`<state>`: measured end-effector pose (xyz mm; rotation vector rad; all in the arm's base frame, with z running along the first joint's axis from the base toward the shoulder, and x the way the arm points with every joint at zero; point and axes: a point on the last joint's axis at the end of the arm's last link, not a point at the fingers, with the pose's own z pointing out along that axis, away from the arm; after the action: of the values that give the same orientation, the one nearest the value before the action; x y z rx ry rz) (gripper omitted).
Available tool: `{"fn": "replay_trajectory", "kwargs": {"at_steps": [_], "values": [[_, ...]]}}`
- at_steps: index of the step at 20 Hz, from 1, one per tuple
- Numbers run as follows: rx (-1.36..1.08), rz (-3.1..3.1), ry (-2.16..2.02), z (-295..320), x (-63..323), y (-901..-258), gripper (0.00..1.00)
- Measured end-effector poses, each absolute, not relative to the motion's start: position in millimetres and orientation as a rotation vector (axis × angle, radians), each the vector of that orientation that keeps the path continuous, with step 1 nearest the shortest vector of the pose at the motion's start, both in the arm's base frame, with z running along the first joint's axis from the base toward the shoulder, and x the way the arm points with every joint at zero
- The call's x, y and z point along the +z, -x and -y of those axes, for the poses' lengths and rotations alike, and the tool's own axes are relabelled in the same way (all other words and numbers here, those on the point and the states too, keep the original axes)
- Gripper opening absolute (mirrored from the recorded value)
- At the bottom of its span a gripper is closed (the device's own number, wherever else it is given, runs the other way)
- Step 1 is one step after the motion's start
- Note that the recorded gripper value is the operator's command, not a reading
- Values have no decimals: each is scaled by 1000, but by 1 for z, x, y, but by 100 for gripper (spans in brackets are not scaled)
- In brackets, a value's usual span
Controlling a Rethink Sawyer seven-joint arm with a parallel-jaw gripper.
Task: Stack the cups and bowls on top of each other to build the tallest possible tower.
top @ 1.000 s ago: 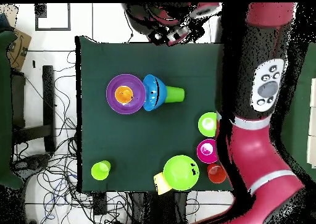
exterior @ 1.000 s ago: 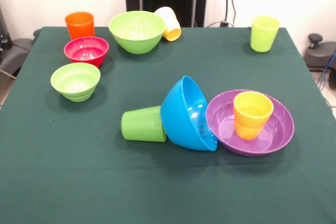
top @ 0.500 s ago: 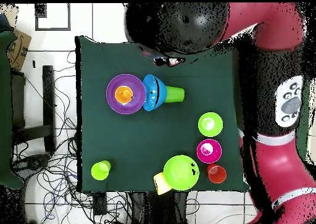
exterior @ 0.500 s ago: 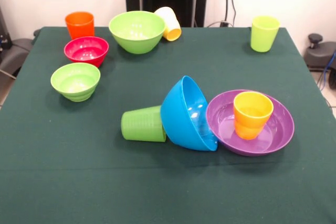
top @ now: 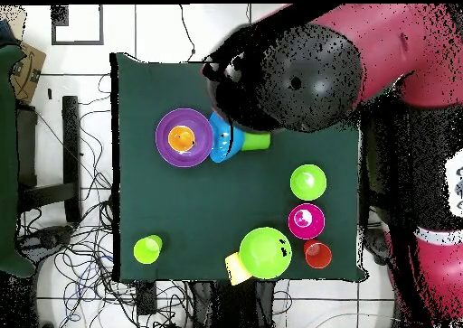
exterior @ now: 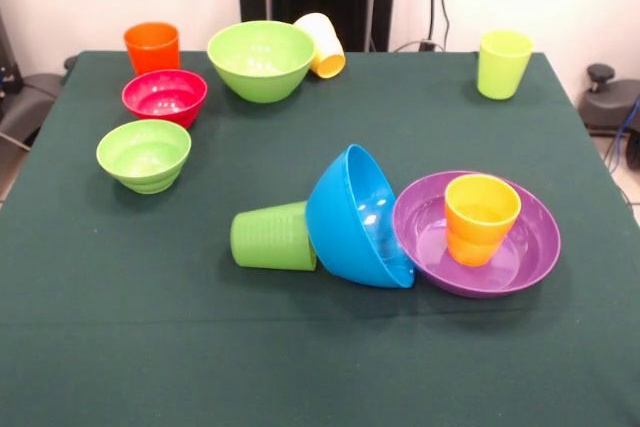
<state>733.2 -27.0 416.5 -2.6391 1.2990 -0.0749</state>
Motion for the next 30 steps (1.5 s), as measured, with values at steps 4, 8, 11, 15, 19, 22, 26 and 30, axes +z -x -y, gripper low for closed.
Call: {"fn": "replay_trajectory", "kwargs": {"at_steps": [4,8,11,15,19,22,26,30], "values": [[-86,-1275,2650,33,417,-720,100],[-93,-1256,2657,36,413,-711,100],[-83,-1254,2661,36,407,-708,100],[-32,-1269,2660,38,399,-707,100],[8,-1302,2674,43,391,-706,100],[41,-1337,2690,48,383,-705,100],[81,-1371,2701,52,375,-703,100],[102,-1413,2706,58,369,-703,100]]}}
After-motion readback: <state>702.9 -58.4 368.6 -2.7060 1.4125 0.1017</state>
